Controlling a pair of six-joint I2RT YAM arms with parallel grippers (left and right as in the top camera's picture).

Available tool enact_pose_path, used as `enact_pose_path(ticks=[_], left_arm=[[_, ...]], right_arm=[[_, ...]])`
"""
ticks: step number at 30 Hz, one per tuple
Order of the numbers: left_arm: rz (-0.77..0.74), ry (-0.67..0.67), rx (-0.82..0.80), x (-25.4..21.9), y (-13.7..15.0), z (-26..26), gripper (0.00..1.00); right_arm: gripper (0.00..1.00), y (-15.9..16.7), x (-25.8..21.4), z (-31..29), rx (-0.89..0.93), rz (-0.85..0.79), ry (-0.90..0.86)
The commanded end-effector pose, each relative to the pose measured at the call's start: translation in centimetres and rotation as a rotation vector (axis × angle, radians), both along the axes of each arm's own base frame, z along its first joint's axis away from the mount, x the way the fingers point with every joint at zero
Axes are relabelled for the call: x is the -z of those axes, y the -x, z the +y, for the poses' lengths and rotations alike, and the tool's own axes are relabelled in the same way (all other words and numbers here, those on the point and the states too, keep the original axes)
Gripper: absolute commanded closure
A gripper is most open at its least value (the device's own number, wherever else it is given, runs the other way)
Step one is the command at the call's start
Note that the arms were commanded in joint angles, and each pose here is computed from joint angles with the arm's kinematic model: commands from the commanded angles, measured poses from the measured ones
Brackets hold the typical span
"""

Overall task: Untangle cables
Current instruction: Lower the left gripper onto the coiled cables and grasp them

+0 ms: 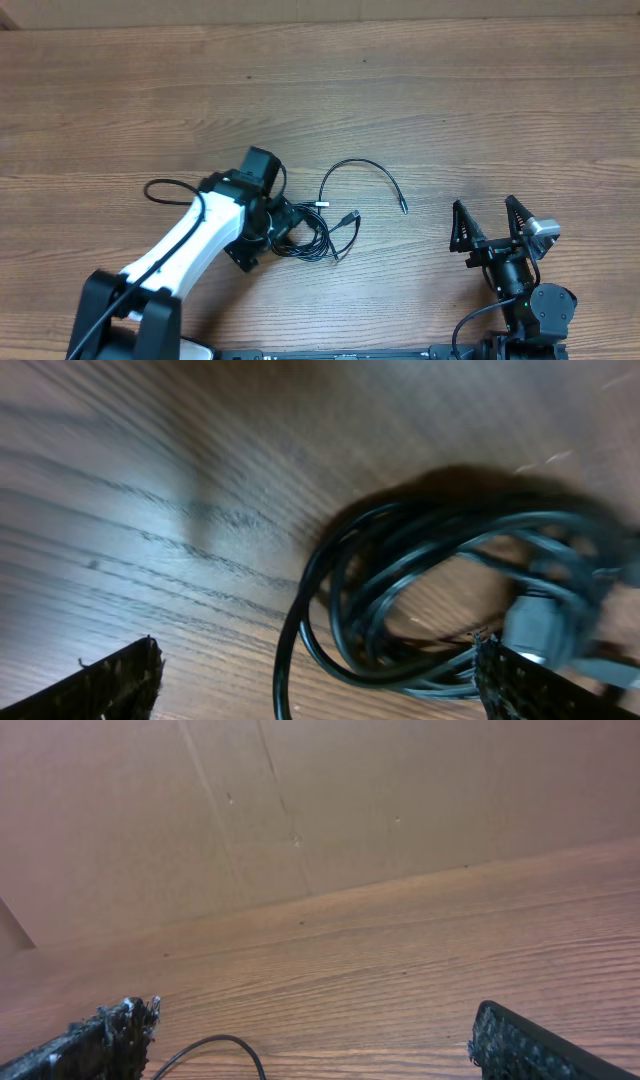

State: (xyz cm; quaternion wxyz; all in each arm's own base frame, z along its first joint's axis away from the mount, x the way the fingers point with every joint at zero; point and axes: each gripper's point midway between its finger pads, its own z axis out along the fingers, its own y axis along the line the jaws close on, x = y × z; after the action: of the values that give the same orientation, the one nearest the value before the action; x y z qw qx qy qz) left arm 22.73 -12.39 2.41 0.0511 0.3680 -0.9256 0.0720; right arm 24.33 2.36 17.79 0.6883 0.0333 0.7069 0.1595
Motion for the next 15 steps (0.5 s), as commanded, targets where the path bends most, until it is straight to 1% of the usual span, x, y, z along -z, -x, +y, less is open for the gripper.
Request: enact_pose_path(ticks=[1, 5, 8, 10, 11, 12, 14, 15], left_arm=[[0.069, 0.010, 0.006, 1.6, 1.4, -1.0, 0.00], [0.091, -0.016, 0.052, 3.0, 1.9, -1.8, 0.01], [0.088, -0.037, 0.077, 4.3, 1.8, -2.2, 0.10], [0.082, -0.065, 0.085, 5.0, 1.6, -2.0, 0.24], [0.077, -0.086, 0.088, 5.3, 1.4, -1.8, 0.37], [0.079, -0.101, 0.089, 5.6, 1.4, -1.5, 0.47], [0.080, -0.121, 0.095, 5.8, 1.4, -1.1, 0.70], [0.073, -0.128, 0.113, 5.8, 1.3, -0.9, 0.79]], right_arm=[[0.00, -0.1, 0.4, 0.0, -0.002, 0.002, 0.019], [0.00, -0.1, 0.4, 0.0, -0.002, 0.002, 0.019], [0.00, -0.1, 0.4, 0.0, -0.002, 0.002, 0.019], [0.00, -0.1, 0.4, 0.0, -0.002, 0.002, 0.019], [0.00, -0.1, 0.4, 0.0, -0.002, 0.003, 0.019], [0.00, -0.1, 0.4, 0.0, -0.002, 0.002, 0.019], [0.00, -0.1, 0.4, 0.0, -0.002, 0.002, 0.019], [0.00, -0.1, 0.4, 0.0, -0.002, 0.002, 0.019]])
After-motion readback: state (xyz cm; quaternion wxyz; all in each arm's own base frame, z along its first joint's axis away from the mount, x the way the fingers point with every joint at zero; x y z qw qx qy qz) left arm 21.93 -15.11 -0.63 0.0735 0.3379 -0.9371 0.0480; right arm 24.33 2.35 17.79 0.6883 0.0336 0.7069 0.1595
